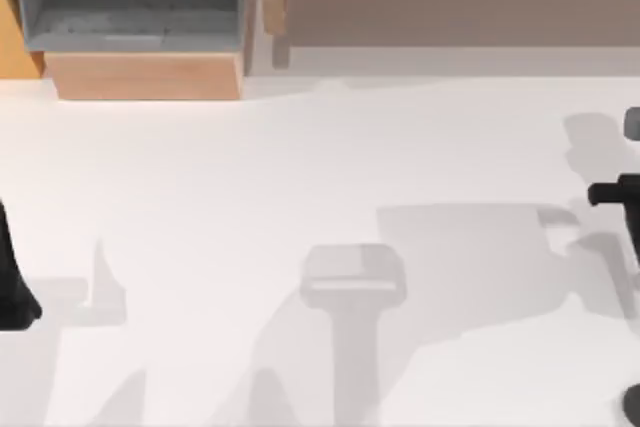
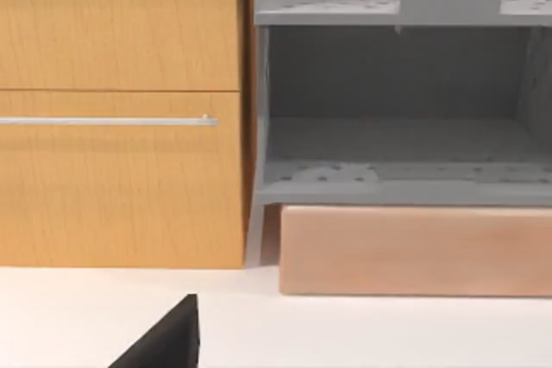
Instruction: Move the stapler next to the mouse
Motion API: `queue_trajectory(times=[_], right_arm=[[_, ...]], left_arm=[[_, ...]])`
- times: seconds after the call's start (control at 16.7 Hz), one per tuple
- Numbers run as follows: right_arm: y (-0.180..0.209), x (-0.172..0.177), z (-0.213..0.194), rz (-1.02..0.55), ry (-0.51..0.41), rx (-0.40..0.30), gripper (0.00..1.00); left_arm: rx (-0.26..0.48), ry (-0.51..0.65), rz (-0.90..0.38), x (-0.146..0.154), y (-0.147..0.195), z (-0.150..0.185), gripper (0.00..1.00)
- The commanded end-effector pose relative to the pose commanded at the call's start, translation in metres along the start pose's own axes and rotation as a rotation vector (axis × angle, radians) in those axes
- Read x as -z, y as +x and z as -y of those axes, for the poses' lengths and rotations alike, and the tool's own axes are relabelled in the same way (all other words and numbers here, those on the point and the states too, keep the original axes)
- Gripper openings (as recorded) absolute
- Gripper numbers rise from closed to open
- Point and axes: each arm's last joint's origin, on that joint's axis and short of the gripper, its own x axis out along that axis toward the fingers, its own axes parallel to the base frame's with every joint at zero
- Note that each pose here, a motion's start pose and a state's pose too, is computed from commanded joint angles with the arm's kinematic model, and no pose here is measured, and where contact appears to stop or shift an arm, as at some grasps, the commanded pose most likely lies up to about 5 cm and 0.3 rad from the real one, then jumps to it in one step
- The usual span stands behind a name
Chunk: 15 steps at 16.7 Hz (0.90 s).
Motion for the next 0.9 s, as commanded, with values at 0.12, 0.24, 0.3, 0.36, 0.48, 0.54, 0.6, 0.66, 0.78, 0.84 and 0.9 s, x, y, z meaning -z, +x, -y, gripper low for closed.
queue_trajectory(times=[0.12, 0.24, 0.3, 0.36, 0.48, 0.54, 0.6, 0.66, 0.78, 0.84, 0.9], right_arm=[[-0.001, 0.000, 0.000, 0.005, -0.001, 0.004, 0.00], [-0.002, 0.000, -0.001, 0.021, -0.004, 0.000, 0.00], [-0.003, -0.001, -0.002, 0.032, -0.006, -0.005, 0.00], [-0.003, -0.001, -0.002, 0.044, -0.008, -0.011, 0.00], [-0.004, -0.003, -0.004, 0.069, -0.013, -0.026, 0.00], [-0.003, -0.004, -0.005, 0.077, -0.016, -0.034, 0.00], [-0.001, -0.004, -0.006, 0.079, -0.019, -0.041, 0.00], [0.003, -0.003, -0.007, 0.073, -0.021, -0.046, 0.00], [0.014, -0.001, -0.007, 0.042, -0.022, -0.050, 0.00], [0.015, -0.001, -0.007, 0.041, -0.022, -0.050, 0.00], [0.015, -0.001, -0.007, 0.041, -0.022, -0.050, 0.00]], left_arm=[[0.000, 0.000, 0.000, 0.000, 0.000, 0.000, 1.00], [0.000, 0.000, 0.000, 0.000, 0.000, 0.000, 1.00], [0.000, 0.000, 0.000, 0.000, 0.000, 0.000, 1.00], [0.000, 0.000, 0.000, 0.000, 0.000, 0.000, 1.00], [0.000, 0.000, 0.000, 0.000, 0.000, 0.000, 1.00], [0.000, 0.000, 0.000, 0.000, 0.000, 0.000, 1.00], [0.000, 0.000, 0.000, 0.000, 0.000, 0.000, 1.00], [0.000, 0.000, 0.000, 0.000, 0.000, 0.000, 1.00], [0.000, 0.000, 0.000, 0.000, 0.000, 0.000, 1.00], [0.000, 0.000, 0.000, 0.000, 0.000, 0.000, 1.00], [0.000, 0.000, 0.000, 0.000, 0.000, 0.000, 1.00]])
